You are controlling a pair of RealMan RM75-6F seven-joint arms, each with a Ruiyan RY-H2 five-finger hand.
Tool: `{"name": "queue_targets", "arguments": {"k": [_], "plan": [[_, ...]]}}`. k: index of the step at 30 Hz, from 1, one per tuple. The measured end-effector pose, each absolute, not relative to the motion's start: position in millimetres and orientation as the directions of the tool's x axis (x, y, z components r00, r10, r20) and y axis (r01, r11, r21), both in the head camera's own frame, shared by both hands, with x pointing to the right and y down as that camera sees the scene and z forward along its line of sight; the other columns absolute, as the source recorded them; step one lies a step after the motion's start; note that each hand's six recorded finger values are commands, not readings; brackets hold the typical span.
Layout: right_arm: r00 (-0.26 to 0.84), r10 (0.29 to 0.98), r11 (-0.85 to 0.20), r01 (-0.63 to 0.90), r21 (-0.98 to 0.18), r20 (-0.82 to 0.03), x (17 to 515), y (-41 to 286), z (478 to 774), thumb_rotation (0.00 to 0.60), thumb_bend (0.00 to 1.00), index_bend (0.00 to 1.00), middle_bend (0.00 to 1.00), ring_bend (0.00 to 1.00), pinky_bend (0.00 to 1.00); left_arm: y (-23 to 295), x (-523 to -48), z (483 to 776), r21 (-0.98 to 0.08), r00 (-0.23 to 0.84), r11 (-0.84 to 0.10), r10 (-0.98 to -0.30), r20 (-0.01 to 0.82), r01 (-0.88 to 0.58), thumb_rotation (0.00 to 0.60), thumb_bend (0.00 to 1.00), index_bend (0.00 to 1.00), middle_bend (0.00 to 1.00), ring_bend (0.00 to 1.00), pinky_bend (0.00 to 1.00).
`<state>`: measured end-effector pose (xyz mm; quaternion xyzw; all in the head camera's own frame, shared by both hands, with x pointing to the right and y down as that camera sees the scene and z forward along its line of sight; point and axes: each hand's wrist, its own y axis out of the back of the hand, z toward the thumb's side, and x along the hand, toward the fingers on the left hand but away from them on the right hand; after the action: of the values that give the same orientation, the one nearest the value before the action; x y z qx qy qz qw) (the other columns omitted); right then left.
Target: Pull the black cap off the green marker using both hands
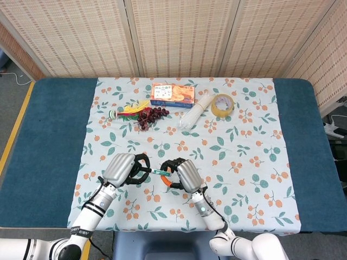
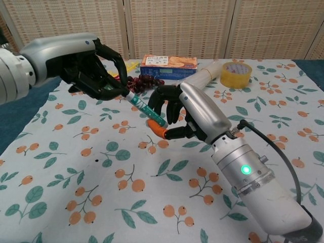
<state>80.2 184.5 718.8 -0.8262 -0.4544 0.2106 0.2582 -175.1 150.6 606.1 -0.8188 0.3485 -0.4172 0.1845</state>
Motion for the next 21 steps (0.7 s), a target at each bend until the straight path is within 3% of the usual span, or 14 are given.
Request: {"name": "queue_targets", "arguments": {"k": [5,11,21], "plan": [[0.498,0.86,-0.454,0.643,-0.617,-0.113,80.9,184.3,719.1,0.6,0.42,0.99,0.79,0.62,0.57,149.5,-174.9,605.9,-0.592,0.407,-0.685,-0.729,0.551,-0.425,0.6,0.5,0.62,0.96,0.77,0.87],[0.498,0.86,-0.454,0.643,-0.617,-0.114,81.5,184.6,719.4,0.6,0.42,0.99,0.79,0.62,0.57,148.3,-173.5,604.0,-0.586,0.403,-0.672,-0.741,0.537,-0.454,0.6,0.74,0.73,1.0,0.82,0.89],[0.48,0.872,-0.431,0.657,-0.619,-0.098,86.1,179.1,717.4,0.6,0.42,0.99,0.79,0.62,0.57,145.7,-175.2,600.1,-0.608,0.397,-0.649,-0.76,0.514,-0.457,0.6,0.82,0.76,1.0,0.84,0.9]]}}
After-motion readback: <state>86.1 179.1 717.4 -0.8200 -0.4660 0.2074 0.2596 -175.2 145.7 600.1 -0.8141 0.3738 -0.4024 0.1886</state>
